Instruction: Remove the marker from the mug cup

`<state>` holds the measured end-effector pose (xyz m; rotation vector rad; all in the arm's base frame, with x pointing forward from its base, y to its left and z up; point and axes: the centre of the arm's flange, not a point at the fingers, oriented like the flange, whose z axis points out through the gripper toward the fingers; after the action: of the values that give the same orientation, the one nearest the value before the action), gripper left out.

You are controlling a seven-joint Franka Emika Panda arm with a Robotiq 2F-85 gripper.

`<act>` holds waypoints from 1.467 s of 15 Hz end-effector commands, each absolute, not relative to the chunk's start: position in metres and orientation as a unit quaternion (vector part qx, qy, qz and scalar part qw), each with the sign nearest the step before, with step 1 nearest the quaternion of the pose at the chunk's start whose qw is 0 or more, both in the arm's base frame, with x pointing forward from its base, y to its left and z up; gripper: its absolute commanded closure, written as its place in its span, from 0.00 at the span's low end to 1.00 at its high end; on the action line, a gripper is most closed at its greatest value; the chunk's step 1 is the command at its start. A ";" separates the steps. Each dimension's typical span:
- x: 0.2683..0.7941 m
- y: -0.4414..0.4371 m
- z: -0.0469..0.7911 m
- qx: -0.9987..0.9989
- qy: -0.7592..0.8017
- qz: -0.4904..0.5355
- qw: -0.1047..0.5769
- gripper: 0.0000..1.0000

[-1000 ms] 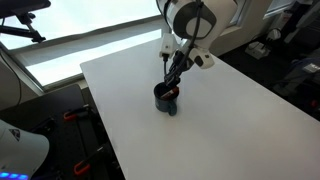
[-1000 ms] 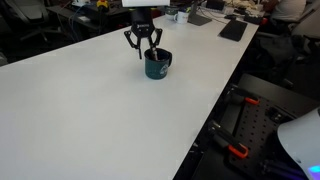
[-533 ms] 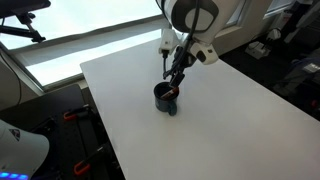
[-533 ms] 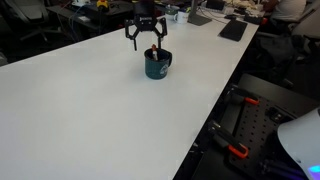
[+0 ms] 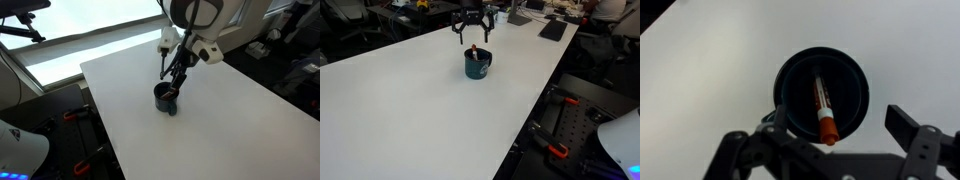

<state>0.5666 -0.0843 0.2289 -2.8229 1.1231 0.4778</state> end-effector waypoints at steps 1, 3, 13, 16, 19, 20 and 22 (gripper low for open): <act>0.556 -0.083 0.229 -0.913 0.376 0.159 0.028 0.00; 0.556 -0.083 0.226 -0.912 0.375 0.163 0.028 0.09; 0.554 -0.082 0.215 -0.911 0.373 0.173 0.027 0.36; 0.554 -0.082 0.213 -0.911 0.373 0.175 0.026 0.34; 0.553 -0.082 0.211 -0.911 0.372 0.177 0.027 0.20; 0.553 -0.082 0.211 -0.911 0.372 0.178 0.027 0.15; 0.553 -0.081 0.210 -0.911 0.371 0.178 0.028 0.07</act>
<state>0.5576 -0.0844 0.2087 -2.8199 1.1333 0.5402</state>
